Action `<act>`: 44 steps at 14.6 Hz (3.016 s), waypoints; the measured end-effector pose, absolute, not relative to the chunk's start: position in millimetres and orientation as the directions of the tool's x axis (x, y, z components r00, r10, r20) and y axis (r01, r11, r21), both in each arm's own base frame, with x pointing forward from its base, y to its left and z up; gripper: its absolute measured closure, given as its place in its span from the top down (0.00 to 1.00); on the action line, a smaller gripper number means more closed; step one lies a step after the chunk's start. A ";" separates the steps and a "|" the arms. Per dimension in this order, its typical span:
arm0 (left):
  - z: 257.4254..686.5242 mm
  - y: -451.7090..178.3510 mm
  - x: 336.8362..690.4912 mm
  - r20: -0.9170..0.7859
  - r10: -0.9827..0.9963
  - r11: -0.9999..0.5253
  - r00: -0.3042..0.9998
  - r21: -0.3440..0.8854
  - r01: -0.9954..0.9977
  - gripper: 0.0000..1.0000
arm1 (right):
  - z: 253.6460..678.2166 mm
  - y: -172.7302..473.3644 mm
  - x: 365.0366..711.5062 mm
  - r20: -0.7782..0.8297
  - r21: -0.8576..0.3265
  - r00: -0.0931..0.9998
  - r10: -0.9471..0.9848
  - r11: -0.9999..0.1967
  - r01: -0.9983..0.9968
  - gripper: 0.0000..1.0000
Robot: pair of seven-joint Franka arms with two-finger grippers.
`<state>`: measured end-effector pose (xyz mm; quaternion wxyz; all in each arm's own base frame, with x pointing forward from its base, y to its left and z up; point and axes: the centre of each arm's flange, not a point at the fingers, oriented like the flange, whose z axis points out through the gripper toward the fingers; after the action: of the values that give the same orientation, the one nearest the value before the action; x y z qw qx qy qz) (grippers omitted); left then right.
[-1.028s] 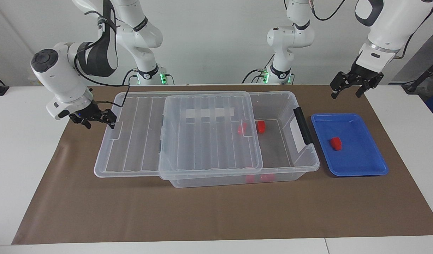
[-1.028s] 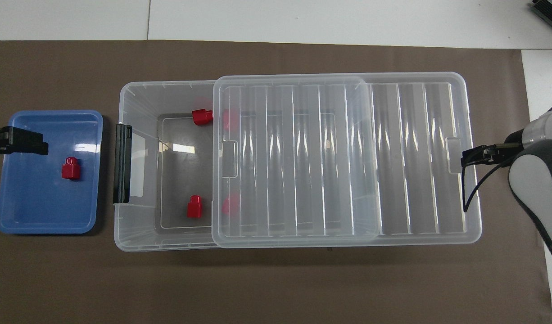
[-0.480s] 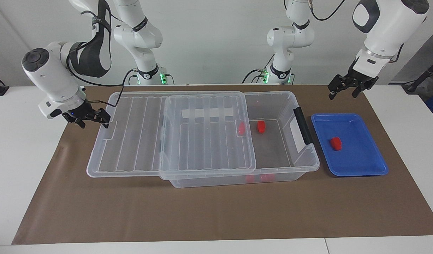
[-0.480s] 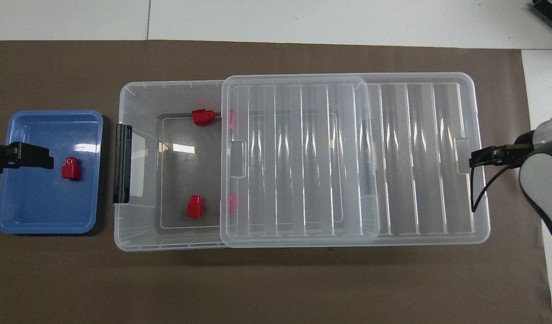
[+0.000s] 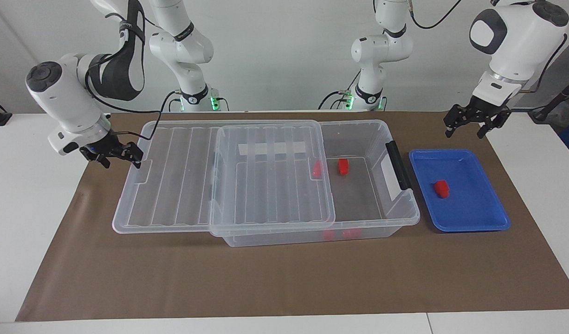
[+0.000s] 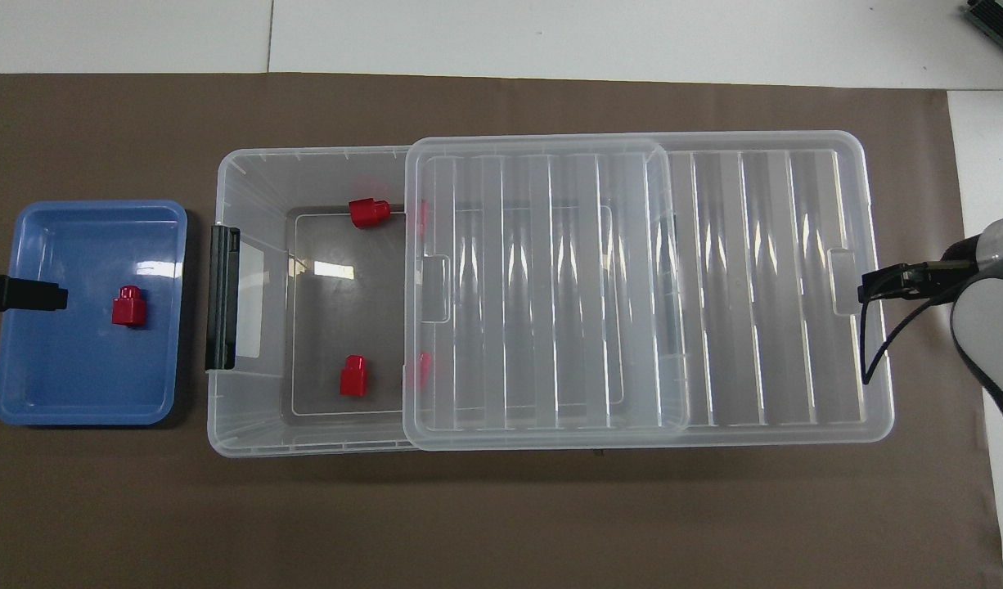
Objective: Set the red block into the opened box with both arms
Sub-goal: 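Lower the left gripper onto the red block in the blue tray, then close the left gripper on the red block and lift it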
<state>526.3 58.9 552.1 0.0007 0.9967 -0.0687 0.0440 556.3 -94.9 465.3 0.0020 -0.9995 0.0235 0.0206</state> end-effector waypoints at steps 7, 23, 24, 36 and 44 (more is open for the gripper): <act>454.7 108.5 522.9 0.043 -0.055 -0.998 0.998 0.002 -0.055 1.00 | 509.5 -42.7 549.6 0.021 0.006 0.999 -0.032 -0.999 -0.032 1.00; 359.8 88.2 529.6 0.164 0.003 -1.000 0.986 -0.020 0.006 1.00 | 632.1 26.0 549.4 0.037 0.000 0.992 -0.121 -0.993 -0.121 1.00; 356.4 88.8 533.2 0.170 0.002 -1.000 0.986 -0.022 0.006 1.00 | 631.4 24.1 550.1 0.032 0.001 0.992 -0.124 -0.992 -0.124 1.00; 308.2 110.9 546.6 0.116 -0.039 -0.999 0.993 -0.028 -0.036 1.00 | 628.4 16.2 548.3 -0.003 0.007 0.990 -0.138 -0.990 -0.138 1.00; 302.5 106.2 548.4 0.116 -0.047 -0.999 0.992 -0.027 -0.044 0.67 | 628.4 14.9 548.3 -0.004 0.007 0.990 -0.141 -0.990 -0.141 1.00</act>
<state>548.4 106.2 302.5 -0.0122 0.9980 -0.0230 0.0584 548.3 14.9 628.4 -0.0034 -0.9975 0.0705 0.0021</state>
